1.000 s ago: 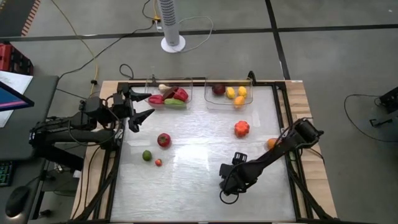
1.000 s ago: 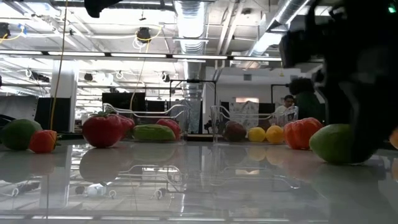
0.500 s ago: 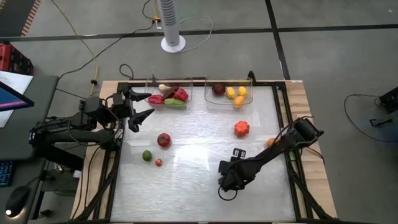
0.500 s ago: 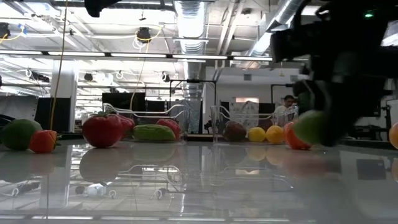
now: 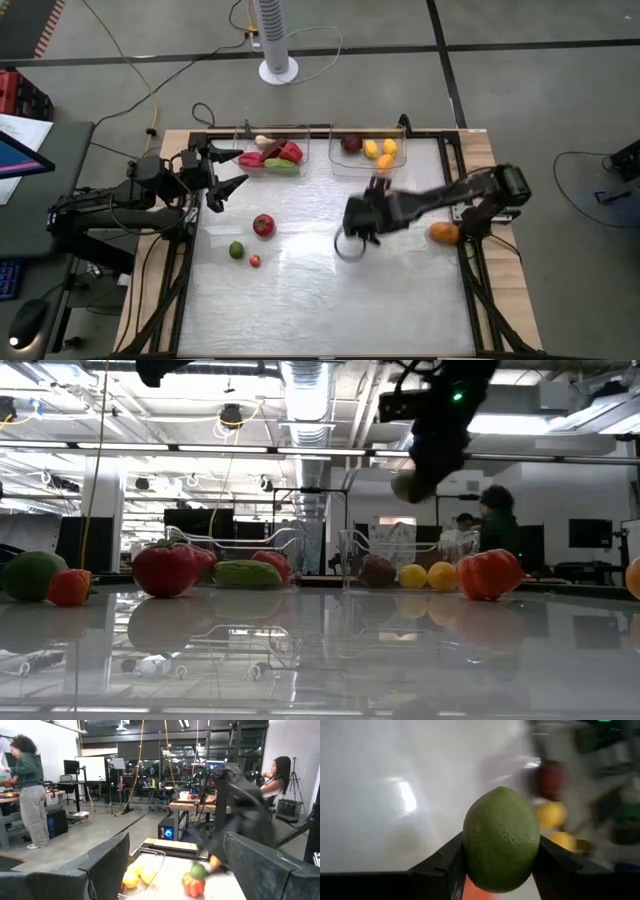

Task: Sort produce into baskets
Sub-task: Put the lime in the container, then put the squash in the container

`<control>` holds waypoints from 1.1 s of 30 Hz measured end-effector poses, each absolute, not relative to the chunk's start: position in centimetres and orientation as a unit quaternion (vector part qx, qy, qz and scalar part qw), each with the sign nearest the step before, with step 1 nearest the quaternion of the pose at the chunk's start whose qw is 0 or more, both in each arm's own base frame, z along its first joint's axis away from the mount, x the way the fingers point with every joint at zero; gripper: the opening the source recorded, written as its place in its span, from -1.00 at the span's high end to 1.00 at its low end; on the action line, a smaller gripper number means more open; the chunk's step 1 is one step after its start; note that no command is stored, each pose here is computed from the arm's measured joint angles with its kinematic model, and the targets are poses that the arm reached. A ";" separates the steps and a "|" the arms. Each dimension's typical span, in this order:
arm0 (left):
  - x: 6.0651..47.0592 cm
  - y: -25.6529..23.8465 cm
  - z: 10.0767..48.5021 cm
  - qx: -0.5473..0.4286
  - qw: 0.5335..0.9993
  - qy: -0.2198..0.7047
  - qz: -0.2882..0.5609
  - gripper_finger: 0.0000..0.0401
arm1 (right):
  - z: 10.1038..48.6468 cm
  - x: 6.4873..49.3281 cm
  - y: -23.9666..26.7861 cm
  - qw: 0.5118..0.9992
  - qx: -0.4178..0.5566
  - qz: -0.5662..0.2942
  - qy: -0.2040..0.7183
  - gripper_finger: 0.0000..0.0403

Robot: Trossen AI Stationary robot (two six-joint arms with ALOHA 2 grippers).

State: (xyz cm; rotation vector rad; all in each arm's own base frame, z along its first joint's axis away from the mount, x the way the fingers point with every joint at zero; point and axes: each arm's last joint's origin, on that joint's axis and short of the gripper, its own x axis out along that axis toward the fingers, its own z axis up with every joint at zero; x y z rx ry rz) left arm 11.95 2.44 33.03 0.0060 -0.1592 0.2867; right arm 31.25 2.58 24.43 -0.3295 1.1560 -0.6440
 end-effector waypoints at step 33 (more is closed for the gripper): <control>12.0 2.4 32.9 0.023 0.987 -0.068 0.145 -0.54 | 27.6 24.2 -5.0 0.650 0.009 -0.289 0.703 -0.48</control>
